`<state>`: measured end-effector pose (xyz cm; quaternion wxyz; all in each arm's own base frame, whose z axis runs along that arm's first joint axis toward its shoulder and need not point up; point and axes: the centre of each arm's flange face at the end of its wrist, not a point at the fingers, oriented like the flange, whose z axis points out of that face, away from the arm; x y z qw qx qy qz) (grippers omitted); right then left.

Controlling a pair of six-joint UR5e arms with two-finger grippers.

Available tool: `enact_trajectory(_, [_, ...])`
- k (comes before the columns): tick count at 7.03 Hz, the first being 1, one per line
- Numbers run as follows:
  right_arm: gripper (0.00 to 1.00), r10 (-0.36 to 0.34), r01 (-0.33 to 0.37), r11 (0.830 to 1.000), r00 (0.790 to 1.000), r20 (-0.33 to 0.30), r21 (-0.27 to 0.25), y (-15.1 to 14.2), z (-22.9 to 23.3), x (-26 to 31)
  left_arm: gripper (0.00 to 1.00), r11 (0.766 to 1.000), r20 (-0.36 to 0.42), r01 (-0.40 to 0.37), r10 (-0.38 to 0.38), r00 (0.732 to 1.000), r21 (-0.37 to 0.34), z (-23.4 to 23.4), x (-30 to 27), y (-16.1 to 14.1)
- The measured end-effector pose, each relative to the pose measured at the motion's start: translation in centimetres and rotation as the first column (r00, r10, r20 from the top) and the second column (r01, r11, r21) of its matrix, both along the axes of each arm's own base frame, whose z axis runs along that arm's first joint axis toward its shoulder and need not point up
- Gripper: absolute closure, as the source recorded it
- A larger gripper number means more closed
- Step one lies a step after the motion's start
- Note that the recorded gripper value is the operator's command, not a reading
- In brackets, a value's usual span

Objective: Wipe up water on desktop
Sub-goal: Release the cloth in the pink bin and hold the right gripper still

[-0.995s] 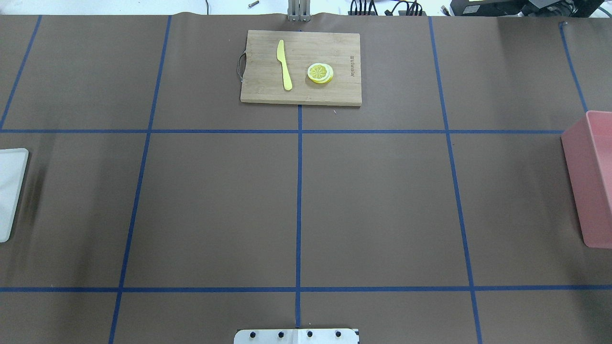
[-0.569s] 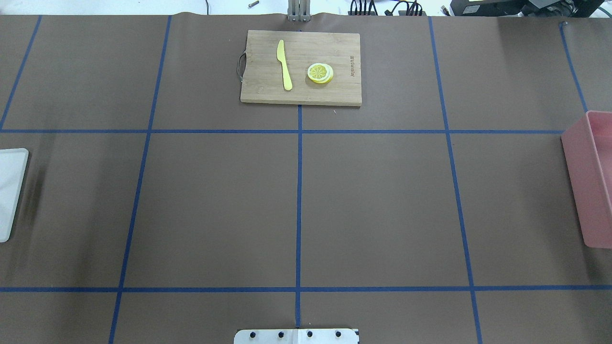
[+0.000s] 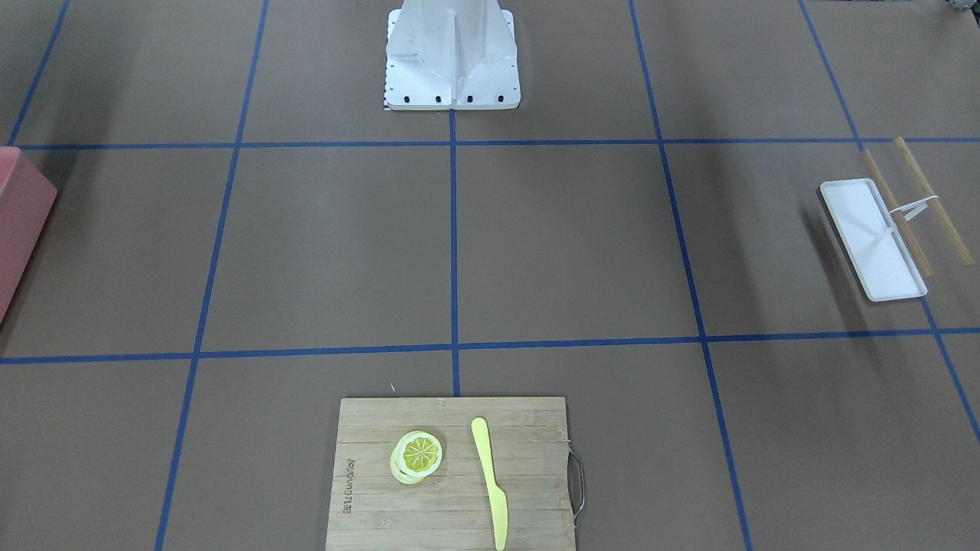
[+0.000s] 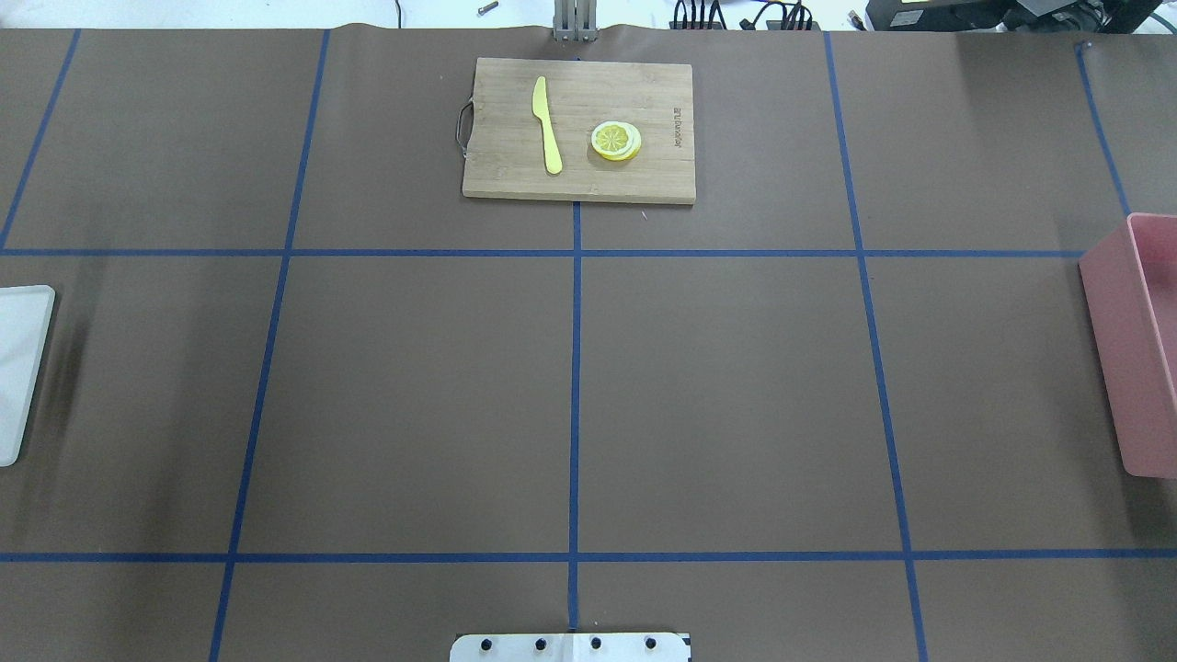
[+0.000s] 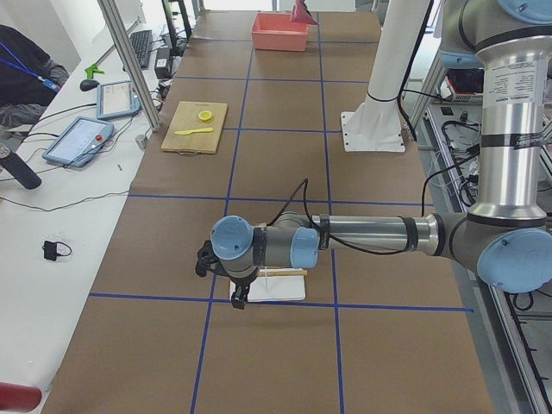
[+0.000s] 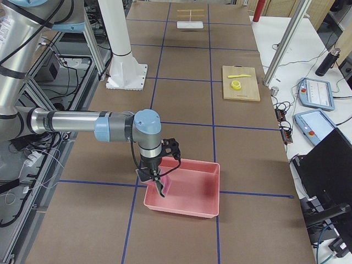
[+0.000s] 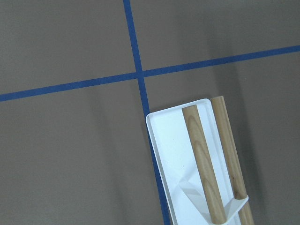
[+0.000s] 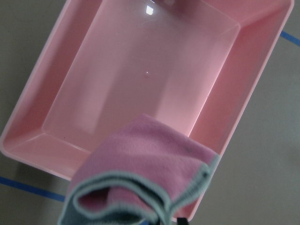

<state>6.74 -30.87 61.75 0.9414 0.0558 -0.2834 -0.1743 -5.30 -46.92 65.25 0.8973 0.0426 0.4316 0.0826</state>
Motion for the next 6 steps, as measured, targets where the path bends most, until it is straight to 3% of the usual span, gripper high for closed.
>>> enact_trajectory(4, [0.00,-0.013,0.013,0.998,1.000,-0.003,0.064,-1.03,-0.73,0.02,0.01,1.000,0.000,-0.001,0.001,1.000,-0.004,0.27,0.00,0.03])
enact_trajectory(6, [0.00,-0.020,0.020,0.998,1.000,-0.001,0.065,-0.93,-0.33,0.00,0.01,1.000,-0.001,-0.001,0.001,1.000,-0.007,0.46,0.00,0.10])
